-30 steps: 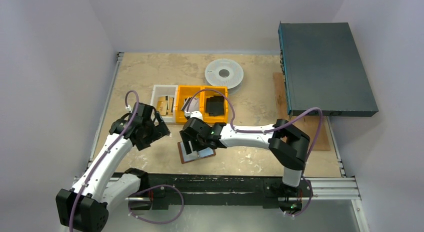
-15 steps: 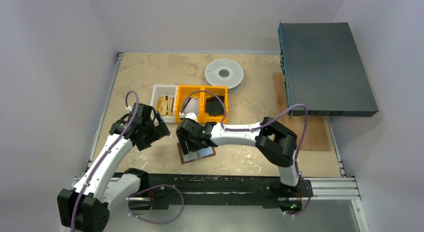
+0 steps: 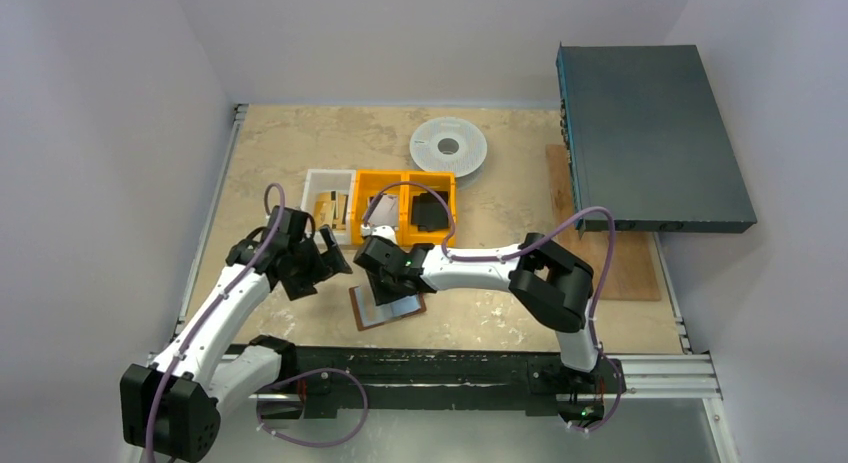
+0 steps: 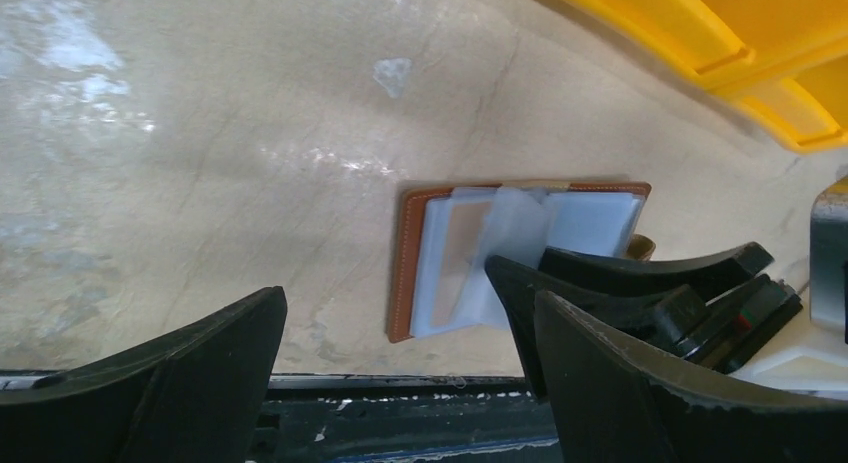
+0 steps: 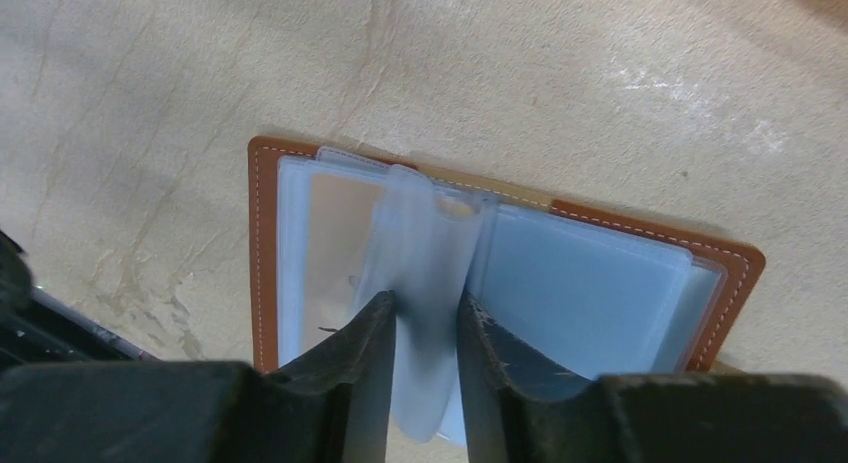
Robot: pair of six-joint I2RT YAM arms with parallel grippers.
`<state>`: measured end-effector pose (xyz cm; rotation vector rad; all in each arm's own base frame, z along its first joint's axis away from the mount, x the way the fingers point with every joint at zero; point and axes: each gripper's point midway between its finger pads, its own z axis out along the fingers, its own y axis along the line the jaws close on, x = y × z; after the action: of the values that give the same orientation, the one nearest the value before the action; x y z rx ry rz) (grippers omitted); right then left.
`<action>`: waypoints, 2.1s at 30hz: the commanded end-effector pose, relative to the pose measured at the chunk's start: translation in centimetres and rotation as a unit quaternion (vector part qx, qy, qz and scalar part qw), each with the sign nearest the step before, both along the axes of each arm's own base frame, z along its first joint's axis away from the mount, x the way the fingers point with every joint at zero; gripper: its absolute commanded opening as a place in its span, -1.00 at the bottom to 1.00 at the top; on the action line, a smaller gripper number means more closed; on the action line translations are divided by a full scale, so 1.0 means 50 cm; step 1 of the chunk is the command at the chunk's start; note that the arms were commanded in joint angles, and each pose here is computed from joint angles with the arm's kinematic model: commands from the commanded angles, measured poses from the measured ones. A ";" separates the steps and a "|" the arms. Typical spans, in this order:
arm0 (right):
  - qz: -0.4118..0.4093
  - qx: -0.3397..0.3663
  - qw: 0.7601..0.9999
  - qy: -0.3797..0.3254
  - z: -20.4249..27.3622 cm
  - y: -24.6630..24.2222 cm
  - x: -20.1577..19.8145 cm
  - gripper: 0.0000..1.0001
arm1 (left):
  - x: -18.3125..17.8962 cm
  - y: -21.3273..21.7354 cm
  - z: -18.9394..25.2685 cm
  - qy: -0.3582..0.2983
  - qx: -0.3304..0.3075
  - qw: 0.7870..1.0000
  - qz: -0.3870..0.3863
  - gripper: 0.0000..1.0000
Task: Take the credit cards out of the card holder
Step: Remove the credit card from the card holder.
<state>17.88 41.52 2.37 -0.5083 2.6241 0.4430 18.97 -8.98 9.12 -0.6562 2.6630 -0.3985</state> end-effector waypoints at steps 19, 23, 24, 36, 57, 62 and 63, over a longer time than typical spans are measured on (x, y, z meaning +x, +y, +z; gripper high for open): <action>-0.036 0.136 0.981 0.134 -0.049 -0.069 -0.006 -0.90 | -0.020 -0.156 -0.082 0.039 -0.101 0.990 -0.095 -0.57; -0.031 0.165 0.977 0.133 -0.032 -0.067 -0.003 -0.91 | -0.015 -0.161 -0.101 0.051 -0.096 0.990 -0.094 -0.86; -0.029 0.172 0.976 0.133 -0.026 -0.064 -0.002 -0.91 | -0.013 -0.162 -0.105 0.052 -0.094 0.990 -0.094 -0.91; -0.002 0.239 0.965 0.111 0.062 -0.033 0.010 -0.77 | -0.016 -0.159 -0.148 0.080 -0.073 0.990 -0.093 -1.00; -0.081 0.145 0.986 0.025 0.092 -0.143 0.066 -0.44 | -0.001 -0.186 -0.108 0.059 -0.062 0.986 -0.140 -1.00; -0.087 0.140 0.986 0.016 0.104 -0.160 0.068 -0.43 | 0.006 -0.206 -0.089 0.048 -0.059 0.984 -0.158 -1.00; -0.087 0.141 0.986 0.015 0.108 -0.161 0.068 -0.43 | 0.008 -0.212 -0.086 0.046 -0.060 0.984 -0.163 -1.00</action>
<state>20.54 34.24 6.06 -0.1847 2.6012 0.7869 18.10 -18.48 3.43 -0.3544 2.8976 -0.6228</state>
